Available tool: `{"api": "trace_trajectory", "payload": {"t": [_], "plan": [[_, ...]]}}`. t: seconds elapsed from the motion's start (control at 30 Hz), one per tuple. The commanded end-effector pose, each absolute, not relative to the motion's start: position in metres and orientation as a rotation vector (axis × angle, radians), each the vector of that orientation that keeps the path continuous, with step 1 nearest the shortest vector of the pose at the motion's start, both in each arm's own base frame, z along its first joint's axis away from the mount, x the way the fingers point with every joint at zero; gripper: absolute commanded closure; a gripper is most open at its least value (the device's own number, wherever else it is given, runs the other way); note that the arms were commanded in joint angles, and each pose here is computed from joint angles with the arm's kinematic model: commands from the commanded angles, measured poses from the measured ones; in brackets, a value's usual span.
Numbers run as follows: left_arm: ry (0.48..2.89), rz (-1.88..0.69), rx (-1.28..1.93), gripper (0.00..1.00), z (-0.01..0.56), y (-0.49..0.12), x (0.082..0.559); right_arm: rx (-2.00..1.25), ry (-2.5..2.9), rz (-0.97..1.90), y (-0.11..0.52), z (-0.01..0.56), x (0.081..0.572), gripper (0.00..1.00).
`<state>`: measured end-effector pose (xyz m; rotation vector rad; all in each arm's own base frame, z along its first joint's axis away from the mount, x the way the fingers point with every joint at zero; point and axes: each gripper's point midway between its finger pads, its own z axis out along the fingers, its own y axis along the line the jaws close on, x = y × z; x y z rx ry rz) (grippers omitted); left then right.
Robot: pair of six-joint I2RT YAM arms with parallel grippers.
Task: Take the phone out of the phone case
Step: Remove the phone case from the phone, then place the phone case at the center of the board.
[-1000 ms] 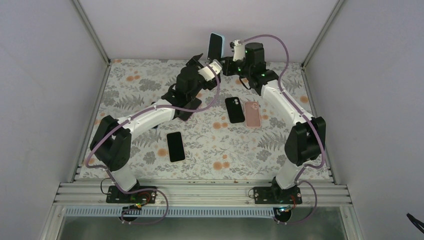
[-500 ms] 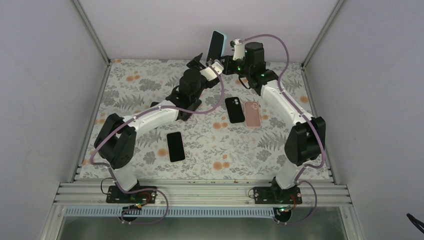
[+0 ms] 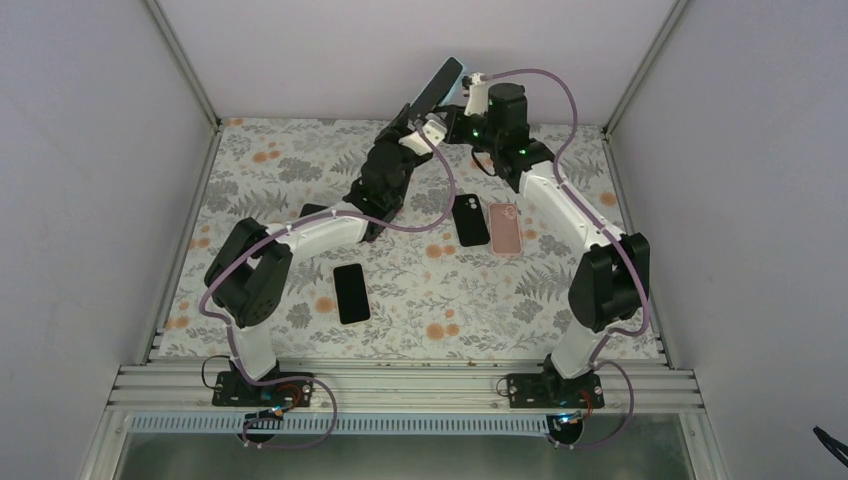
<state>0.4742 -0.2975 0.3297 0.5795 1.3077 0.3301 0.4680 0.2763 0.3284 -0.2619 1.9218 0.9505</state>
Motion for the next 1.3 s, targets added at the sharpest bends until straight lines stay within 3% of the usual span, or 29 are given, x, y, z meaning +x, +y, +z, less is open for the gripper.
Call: {"api": "trace_trajectory", "payload": {"t": [0.0,0.1,0.33,0.57,0.7,0.87,1.03,1.27], "plan": [[1.397,0.434,0.568,0.71,0.309,-0.268,0.504,-0.591,1.873,1.257,0.348,0.353,0.385,0.97],[1.411,0.365,0.585,0.97,0.310,-0.274,0.501,-0.583,1.877,1.171,0.342,0.349,0.394,0.97],[1.460,0.239,0.628,0.98,0.328,-0.264,0.482,-0.458,1.976,0.729,0.259,0.312,0.467,0.97],[1.571,0.316,0.781,0.98,0.308,-0.210,0.457,-0.350,2.045,0.368,0.158,0.276,0.512,0.97],[1.635,0.523,0.742,0.98,0.285,-0.123,0.451,-0.331,2.126,0.430,0.134,0.258,0.514,0.97],[1.588,0.815,0.737,0.98,0.273,-0.044,0.422,-0.446,2.301,0.617,0.156,0.211,0.490,0.97],[1.684,0.948,0.763,0.98,0.235,0.005,0.400,-0.666,2.469,0.843,0.205,0.152,0.441,0.97],[1.821,1.029,0.817,0.98,0.175,0.050,0.373,-0.845,2.599,0.889,0.239,0.102,0.398,0.97]]}}
